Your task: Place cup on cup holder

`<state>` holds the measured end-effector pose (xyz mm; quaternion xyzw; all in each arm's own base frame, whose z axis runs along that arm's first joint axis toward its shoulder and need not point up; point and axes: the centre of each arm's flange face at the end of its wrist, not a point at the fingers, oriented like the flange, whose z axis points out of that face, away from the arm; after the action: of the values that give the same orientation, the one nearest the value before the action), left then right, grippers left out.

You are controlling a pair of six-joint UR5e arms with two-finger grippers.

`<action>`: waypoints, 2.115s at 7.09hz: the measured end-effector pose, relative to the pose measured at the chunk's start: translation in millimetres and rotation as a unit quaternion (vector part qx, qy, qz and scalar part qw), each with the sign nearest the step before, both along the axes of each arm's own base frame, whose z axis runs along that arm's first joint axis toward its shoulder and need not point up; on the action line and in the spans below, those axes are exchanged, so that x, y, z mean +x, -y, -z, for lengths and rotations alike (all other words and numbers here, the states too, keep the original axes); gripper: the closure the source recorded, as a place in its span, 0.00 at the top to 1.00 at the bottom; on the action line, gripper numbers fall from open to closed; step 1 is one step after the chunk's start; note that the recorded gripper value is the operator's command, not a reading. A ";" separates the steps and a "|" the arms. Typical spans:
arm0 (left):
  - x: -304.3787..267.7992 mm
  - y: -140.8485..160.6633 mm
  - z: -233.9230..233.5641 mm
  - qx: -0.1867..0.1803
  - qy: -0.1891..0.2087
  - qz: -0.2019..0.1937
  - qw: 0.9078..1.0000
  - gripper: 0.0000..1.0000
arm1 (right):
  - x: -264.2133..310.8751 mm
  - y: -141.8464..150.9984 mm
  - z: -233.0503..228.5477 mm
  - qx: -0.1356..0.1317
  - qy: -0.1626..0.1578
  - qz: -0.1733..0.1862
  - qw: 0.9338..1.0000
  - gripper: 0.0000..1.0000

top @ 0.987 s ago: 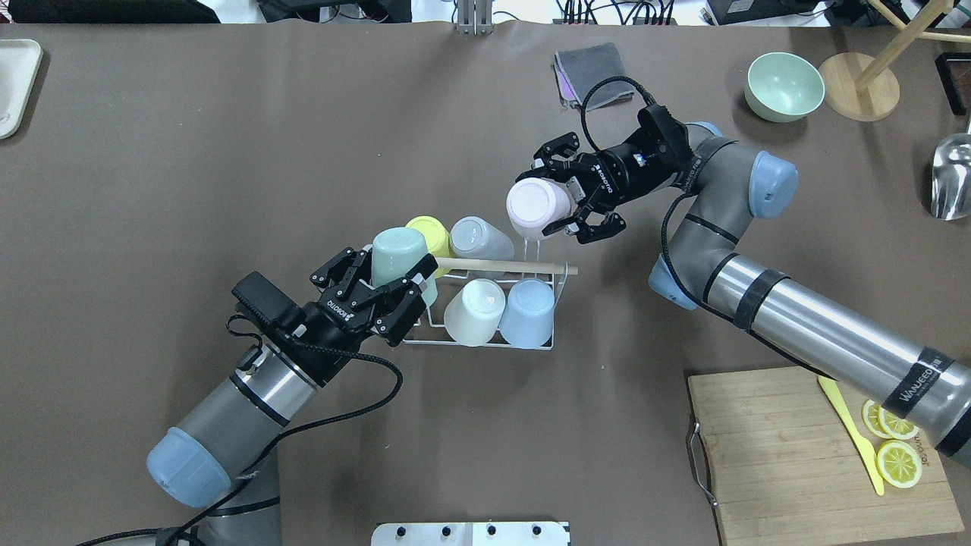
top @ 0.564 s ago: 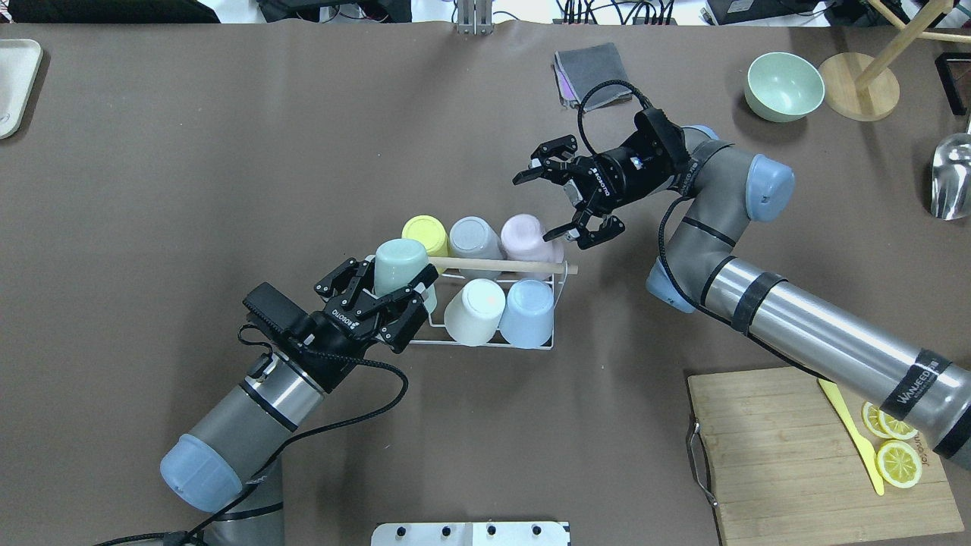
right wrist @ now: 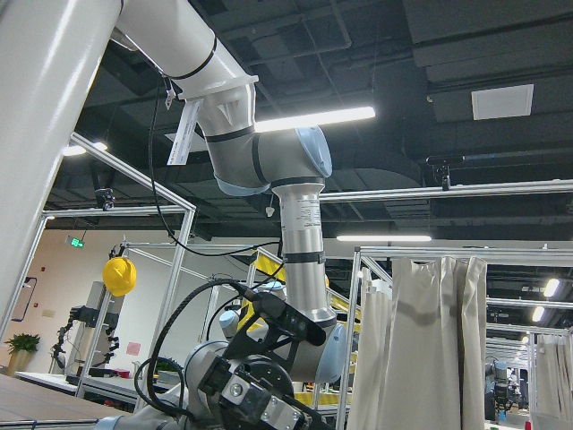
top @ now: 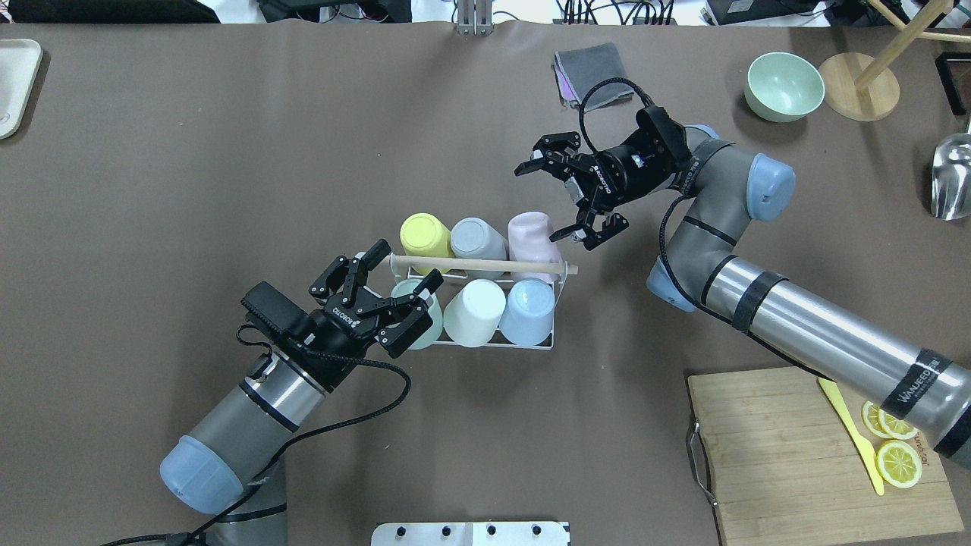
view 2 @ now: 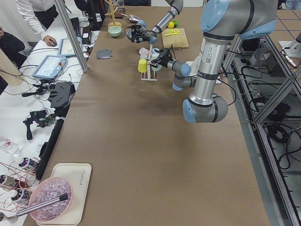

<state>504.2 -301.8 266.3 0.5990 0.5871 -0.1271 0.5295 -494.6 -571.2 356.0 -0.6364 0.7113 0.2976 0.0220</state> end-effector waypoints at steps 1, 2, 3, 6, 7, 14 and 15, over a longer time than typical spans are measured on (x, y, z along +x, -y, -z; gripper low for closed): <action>-1.3 -0.3 2.3 0.003 -0.003 0.001 1.000 0.98 | 8.0 6.3 1.7 -0.010 -0.008 0.014 1.000 0.98; -6.1 1.7 5.4 0.005 -0.006 0.005 1.000 0.98 | 19.8 15.5 4.3 -0.027 -0.021 0.035 0.999 0.98; -19.6 10.2 11.8 0.010 -0.009 0.018 1.000 0.98 | 35.3 28.5 6.6 -0.053 -0.045 0.057 0.996 0.98; -80.8 94.9 22.7 0.005 0.055 0.111 0.992 0.98 | 81.8 62.3 18.6 -0.196 -0.180 0.211 0.941 0.99; -106.9 137.4 16.9 -0.013 0.102 0.149 0.983 0.98 | 95.4 69.4 25.7 -0.252 -0.230 0.280 0.897 0.99; -335.2 343.2 -194.3 -0.283 0.363 0.170 0.871 0.98 | 135.1 68.2 -26.6 -0.571 -0.399 0.561 0.447 0.99; -364.0 351.1 -222.7 -0.328 0.382 0.131 0.854 0.98 | 136.7 59.6 -31.6 -0.596 -0.439 0.566 0.362 0.99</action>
<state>140.2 -653.0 489.0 0.4632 0.1796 -0.1417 0.8562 -357.9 -630.8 387.6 0.2903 0.8046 -0.0494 -0.5157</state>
